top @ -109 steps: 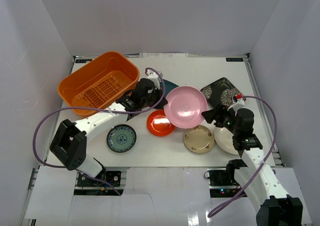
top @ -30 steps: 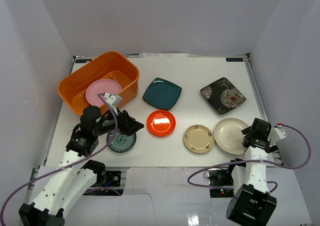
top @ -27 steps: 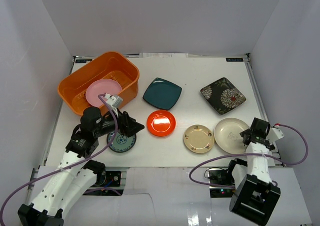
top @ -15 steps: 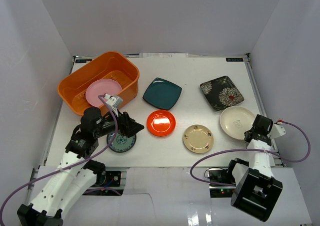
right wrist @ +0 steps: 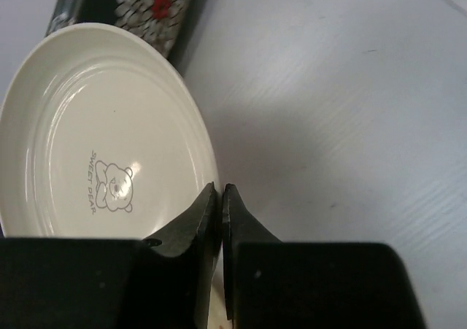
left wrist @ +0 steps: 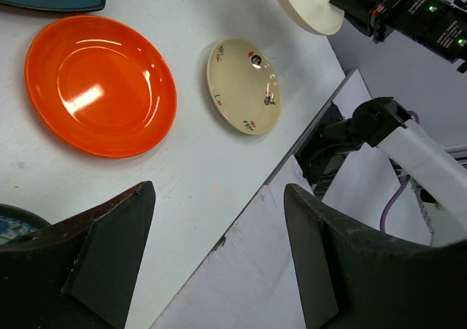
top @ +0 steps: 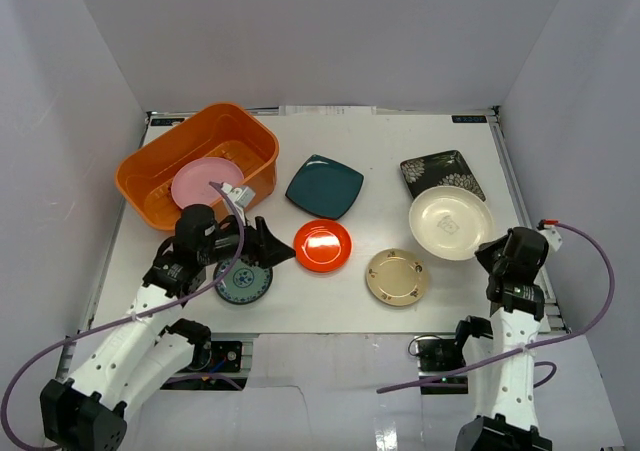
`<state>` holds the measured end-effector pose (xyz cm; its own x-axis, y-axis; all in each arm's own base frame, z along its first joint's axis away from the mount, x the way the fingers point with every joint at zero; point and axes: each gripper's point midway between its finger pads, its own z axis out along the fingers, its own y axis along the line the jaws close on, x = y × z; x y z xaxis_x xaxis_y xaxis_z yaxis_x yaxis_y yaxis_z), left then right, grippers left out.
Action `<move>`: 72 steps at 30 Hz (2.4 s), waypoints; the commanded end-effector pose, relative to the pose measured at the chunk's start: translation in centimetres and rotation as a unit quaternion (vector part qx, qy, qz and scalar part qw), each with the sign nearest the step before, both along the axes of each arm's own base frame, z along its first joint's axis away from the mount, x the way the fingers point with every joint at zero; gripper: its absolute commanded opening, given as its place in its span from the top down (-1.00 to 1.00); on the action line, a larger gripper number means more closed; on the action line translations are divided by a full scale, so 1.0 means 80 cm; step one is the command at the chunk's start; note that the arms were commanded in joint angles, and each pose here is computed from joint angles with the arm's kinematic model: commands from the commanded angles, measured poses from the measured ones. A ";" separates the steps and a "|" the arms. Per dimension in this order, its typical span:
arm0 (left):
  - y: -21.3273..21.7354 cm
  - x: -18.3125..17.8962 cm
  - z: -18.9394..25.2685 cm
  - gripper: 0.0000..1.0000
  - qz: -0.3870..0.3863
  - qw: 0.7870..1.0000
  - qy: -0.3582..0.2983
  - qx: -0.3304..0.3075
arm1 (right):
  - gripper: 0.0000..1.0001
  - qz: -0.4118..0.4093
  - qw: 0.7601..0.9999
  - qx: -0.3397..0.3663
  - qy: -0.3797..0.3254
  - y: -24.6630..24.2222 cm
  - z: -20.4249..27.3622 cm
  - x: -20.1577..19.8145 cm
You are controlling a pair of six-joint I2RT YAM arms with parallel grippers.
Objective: Place the plates into the plastic bin on the countertop
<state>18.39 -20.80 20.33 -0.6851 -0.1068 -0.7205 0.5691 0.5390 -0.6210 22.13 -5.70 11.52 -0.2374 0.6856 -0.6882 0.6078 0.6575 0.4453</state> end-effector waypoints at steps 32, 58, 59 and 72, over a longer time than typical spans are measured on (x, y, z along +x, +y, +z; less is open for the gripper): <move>-0.106 0.142 0.043 1.00 0.127 0.985 -0.032 0.111 | -0.70 0.499 0.851 0.035 -0.160 0.268 0.078 0.008; 0.332 0.254 -0.030 1.00 0.553 0.815 0.146 0.094 | -0.80 0.510 0.850 0.045 -0.123 0.268 0.046 -0.008; 0.333 0.256 -0.041 1.00 0.552 0.813 0.157 0.098 | -0.79 0.507 0.851 0.042 -0.131 0.269 0.054 0.001; 0.321 0.248 -0.027 -0.74 0.542 0.827 0.125 0.079 | -0.52 0.448 0.882 0.096 -0.107 0.320 0.051 0.098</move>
